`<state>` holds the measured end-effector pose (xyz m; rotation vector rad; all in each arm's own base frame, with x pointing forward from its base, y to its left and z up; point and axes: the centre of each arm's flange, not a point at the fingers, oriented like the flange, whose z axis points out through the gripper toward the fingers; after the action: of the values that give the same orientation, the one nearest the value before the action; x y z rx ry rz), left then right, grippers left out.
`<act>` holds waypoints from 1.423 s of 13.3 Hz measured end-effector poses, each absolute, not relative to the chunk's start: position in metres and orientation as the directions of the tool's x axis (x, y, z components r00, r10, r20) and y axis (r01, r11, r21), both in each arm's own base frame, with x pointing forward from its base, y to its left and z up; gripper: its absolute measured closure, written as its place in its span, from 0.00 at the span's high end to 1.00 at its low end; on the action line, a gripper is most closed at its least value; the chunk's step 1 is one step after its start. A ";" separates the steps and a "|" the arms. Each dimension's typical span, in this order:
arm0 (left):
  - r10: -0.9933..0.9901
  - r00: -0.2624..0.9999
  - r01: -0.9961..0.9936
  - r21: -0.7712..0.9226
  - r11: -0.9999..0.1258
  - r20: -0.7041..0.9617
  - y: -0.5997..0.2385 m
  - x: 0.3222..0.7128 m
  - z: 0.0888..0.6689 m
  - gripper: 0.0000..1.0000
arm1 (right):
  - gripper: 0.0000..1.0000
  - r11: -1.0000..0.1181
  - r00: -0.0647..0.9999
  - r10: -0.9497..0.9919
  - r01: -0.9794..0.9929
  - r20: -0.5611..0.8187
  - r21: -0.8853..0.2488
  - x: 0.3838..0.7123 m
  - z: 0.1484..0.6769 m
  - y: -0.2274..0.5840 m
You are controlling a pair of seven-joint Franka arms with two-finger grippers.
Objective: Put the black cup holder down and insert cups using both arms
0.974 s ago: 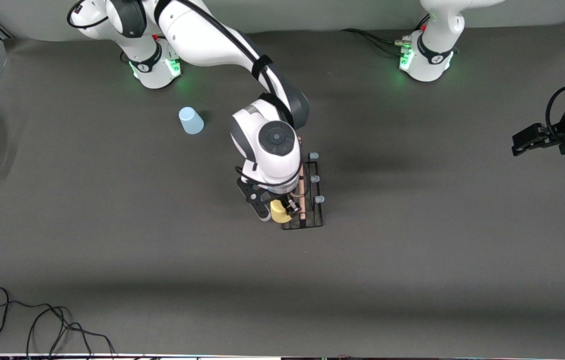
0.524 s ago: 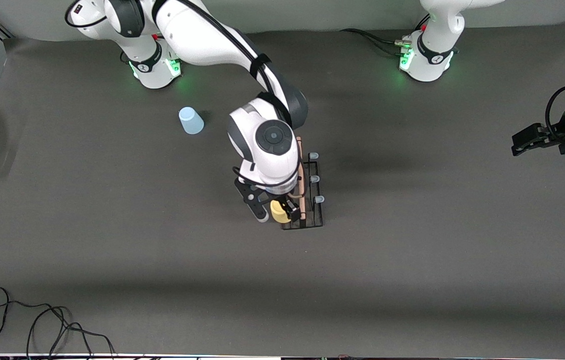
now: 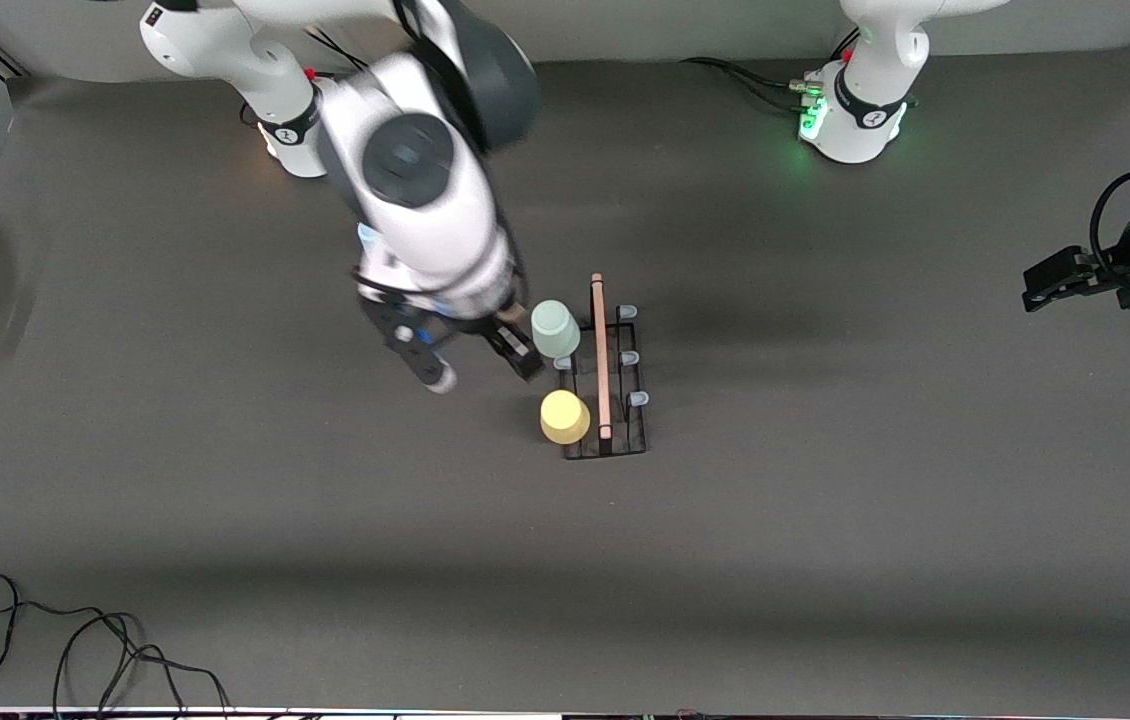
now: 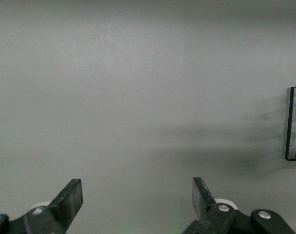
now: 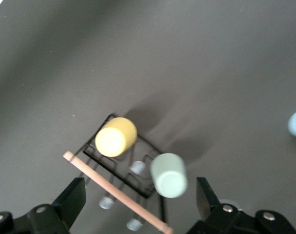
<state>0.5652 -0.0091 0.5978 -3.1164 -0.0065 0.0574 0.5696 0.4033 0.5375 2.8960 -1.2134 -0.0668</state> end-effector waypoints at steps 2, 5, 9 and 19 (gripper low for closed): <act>0.004 0.999 0.004 -0.025 -1.000 -0.037 -0.009 0.565 0.598 1.00 | 1.00 -0.790 0.789 -0.613 -0.612 -0.044 0.030 0.569 0.574 0.348; 0.004 0.999 0.003 -0.025 -1.000 -0.038 -0.009 0.565 0.598 1.00 | 1.00 -0.879 0.879 -0.475 -0.473 -0.028 0.056 0.562 0.602 0.271; 0.004 0.999 0.003 -0.025 -1.000 -0.038 -0.009 0.565 0.598 1.00 | 1.00 -0.951 0.948 -0.309 -0.309 -0.075 0.024 0.565 0.615 0.138; 0.004 0.999 0.003 -0.025 -1.000 -0.033 -0.010 0.564 0.600 1.00 | 1.00 -0.998 0.997 -0.051 -0.052 -0.054 -0.026 0.560 0.607 -0.043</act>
<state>0.5638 -0.0095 0.6004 -3.1160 -0.0055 0.0522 0.5600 -0.0432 0.6074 3.1669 -0.0816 -0.0849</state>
